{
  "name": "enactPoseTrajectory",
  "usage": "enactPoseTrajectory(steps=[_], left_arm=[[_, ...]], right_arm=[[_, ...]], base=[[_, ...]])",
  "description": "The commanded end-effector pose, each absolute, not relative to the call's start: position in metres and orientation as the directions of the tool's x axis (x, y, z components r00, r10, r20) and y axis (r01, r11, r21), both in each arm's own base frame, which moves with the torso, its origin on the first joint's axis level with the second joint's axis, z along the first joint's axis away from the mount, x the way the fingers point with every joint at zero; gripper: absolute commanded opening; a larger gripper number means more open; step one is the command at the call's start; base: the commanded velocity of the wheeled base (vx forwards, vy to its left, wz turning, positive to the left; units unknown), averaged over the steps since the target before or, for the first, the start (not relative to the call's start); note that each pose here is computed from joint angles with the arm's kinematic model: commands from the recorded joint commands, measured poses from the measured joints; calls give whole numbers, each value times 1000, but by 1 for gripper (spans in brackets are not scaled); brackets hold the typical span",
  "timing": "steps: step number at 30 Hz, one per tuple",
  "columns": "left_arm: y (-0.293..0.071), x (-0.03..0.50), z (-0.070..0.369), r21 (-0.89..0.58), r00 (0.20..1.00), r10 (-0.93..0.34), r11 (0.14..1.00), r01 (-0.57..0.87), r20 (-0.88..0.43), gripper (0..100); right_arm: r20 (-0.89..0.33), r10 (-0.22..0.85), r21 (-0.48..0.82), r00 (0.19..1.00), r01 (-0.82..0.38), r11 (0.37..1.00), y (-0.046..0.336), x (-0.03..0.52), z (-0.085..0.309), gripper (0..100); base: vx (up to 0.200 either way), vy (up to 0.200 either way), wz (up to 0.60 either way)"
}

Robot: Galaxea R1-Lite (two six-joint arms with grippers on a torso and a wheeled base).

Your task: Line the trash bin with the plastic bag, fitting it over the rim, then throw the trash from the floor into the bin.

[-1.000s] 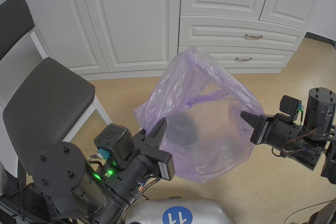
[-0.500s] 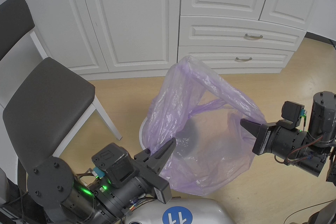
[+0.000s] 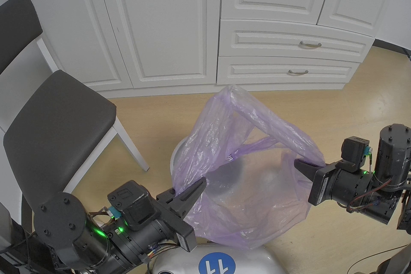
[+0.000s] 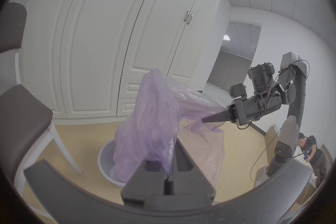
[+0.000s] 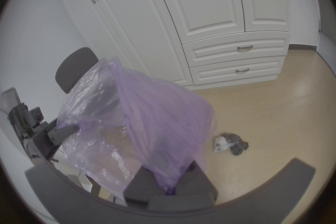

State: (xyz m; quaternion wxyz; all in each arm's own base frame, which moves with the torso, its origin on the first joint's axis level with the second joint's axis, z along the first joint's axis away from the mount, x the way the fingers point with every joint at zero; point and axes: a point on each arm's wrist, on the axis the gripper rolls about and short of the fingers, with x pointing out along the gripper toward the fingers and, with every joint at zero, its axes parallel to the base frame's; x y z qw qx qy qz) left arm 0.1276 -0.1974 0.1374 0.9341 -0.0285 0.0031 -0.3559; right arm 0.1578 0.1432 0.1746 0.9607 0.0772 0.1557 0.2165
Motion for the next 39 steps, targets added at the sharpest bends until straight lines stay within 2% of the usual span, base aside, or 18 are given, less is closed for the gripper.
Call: enactPoseTrajectory(steps=[1, 13, 27, 31, 39], left_arm=[[-195, 132, 134, -56, 757, -653, 756, 652, 1, 0], [-187, 129, 133, -62, 709, -704, 706, 705, 35, 0], [-176, 149, 136, -64, 759, -649, 757, 651, 48, 0], [-169, 160, 132, -56, 792, -610, 790, 611, 30, 0], [-147, 187, 119, -46, 818, -574, 818, 573, -26, 0]], right_arm=[[-287, 435, 193, 853, -394, 899, 143, 157, 169, 0], [-297, 431, 170, 852, -397, 902, 142, 156, 166, 0], [-329, 374, 136, 867, -348, 928, 139, 166, 158, 0], [-350, 291, 61, 890, -288, 956, 133, 173, 151, 0], [-393, 215, -54, 894, -256, 965, 117, 177, 139, 0]], base=[[0, 0, 0], [0, 0, 0], [0, 0, 0], [0, 0, 0], [0, 0, 0]])
